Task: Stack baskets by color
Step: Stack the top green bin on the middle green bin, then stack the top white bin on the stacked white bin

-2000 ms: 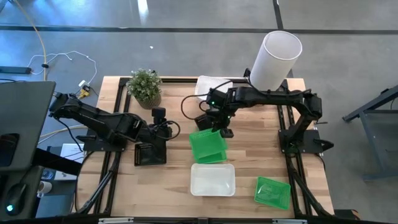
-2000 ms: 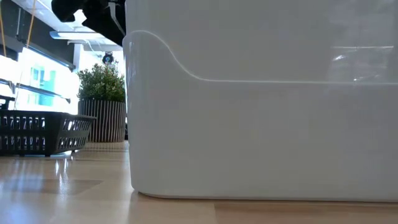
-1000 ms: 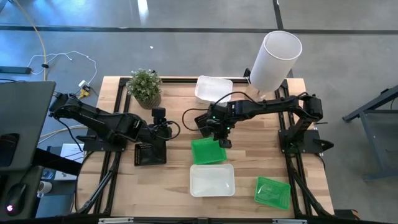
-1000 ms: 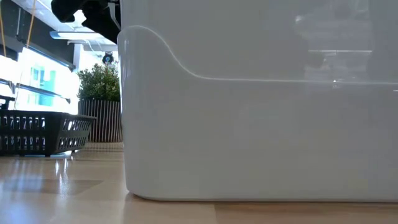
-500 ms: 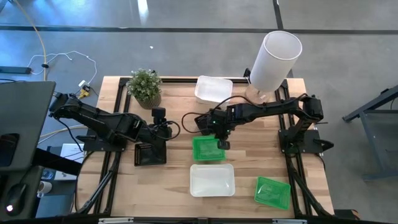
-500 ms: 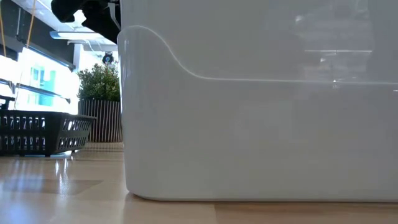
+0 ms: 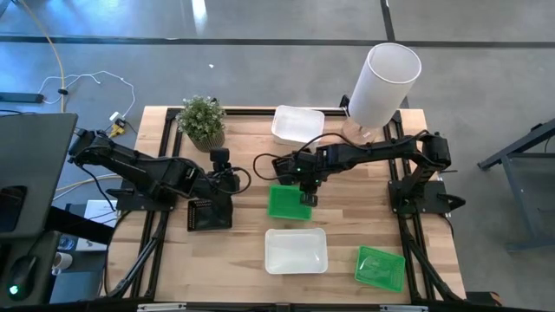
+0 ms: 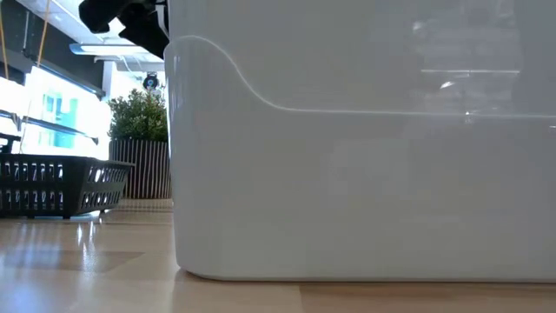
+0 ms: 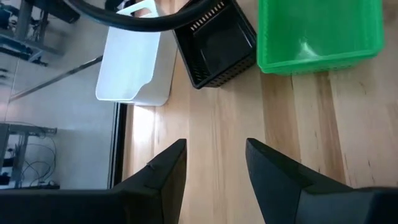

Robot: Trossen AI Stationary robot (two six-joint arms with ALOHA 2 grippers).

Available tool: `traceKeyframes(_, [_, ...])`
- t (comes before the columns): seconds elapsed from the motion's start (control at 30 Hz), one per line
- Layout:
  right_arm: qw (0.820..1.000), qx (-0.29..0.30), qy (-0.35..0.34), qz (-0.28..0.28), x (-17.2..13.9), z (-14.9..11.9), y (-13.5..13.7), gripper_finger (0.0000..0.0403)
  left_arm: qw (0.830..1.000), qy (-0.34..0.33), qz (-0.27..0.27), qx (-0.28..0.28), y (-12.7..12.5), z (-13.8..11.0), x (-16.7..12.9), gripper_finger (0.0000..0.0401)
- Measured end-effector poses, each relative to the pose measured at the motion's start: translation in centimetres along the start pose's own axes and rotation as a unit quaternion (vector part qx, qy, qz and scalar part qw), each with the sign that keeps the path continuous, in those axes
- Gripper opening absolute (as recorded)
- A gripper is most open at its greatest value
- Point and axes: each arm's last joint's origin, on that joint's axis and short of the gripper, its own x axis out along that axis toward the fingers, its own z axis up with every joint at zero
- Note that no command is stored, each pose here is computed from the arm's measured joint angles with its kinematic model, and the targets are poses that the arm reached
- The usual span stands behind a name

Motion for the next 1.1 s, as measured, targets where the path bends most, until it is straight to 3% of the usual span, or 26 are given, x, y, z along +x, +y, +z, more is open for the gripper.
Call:
traceKeyframes(0.23, [1.000, 0.009, 0.003, 0.012, -0.1, -0.1, 0.1, 0.0127, 1.000, 0.010, 0.007, -0.013, 0.7, -0.1, 0.5, 0.0150])
traceKeyframes(0.47, [1.000, 0.001, -0.022, -0.004, -1.9, -0.1, 0.2, 0.0135, 0.998, 0.018, 0.027, -0.054, 2.3, -0.1, 1.6, 0.0150])
traceKeyframes(0.73, [0.991, -0.001, -0.085, -0.107, -6.2, -0.5, -0.3, 0.0135, 0.992, -0.007, 0.019, -0.128, 5.3, 0.2, 3.4, 0.0150])
traceKeyframes(0.9, [0.983, 0.011, -0.117, -0.141, -8.4, -0.8, -0.9, 0.0135, 0.992, -0.039, 0.004, -0.117, 7.4, 0.3, 4.4, 0.0150])
traceKeyframes(1.1, [0.979, 0.021, -0.128, -0.155, -9.2, -1.0, -1.5, 0.0135, 0.993, -0.091, 0.029, -0.063, 10.0, 0.5, 5.2, 0.0149])
